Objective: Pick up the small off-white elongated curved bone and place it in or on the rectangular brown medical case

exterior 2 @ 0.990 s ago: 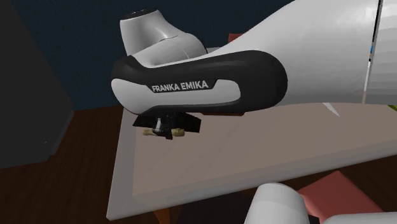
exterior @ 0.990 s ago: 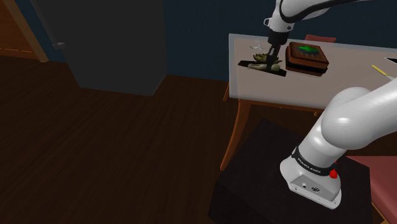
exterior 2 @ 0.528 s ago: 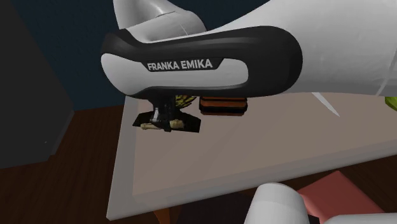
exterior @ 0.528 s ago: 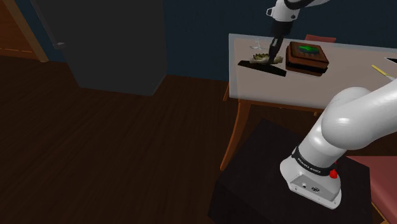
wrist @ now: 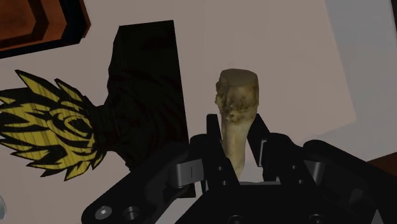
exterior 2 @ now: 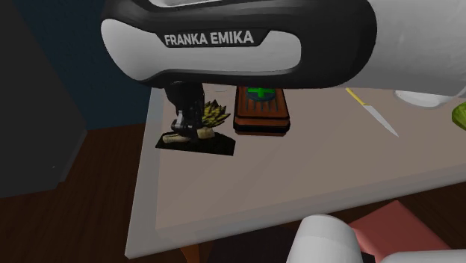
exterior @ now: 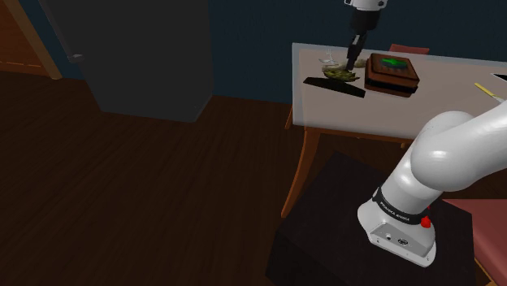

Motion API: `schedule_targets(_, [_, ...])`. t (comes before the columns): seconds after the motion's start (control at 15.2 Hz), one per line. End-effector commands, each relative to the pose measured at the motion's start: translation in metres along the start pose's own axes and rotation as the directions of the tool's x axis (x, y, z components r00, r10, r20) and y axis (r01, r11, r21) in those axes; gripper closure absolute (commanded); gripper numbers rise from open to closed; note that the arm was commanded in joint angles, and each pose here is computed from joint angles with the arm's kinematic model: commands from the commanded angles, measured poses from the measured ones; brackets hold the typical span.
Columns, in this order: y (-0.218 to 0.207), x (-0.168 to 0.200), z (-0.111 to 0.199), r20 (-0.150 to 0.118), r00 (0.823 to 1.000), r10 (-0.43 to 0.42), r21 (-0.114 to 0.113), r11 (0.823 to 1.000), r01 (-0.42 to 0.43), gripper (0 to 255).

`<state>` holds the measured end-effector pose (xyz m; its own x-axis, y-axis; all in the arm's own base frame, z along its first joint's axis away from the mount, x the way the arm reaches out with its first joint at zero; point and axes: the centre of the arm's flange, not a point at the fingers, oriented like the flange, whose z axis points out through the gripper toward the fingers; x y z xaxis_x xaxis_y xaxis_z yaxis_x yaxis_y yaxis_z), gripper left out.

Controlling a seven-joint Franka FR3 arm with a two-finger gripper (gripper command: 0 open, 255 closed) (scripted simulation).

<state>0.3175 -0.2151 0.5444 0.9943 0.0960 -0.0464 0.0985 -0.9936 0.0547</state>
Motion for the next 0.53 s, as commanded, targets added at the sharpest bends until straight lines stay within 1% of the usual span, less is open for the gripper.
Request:
schedule_targets(0.0, [0.000,-0.001,-0.011,0.000,1.000,0.000,0.000,1.000,0.000,255])
schedule_targets(0.46, [0.002,-0.003,-0.045,0.000,1.000,0.000,0.000,1.000,0.000,255])
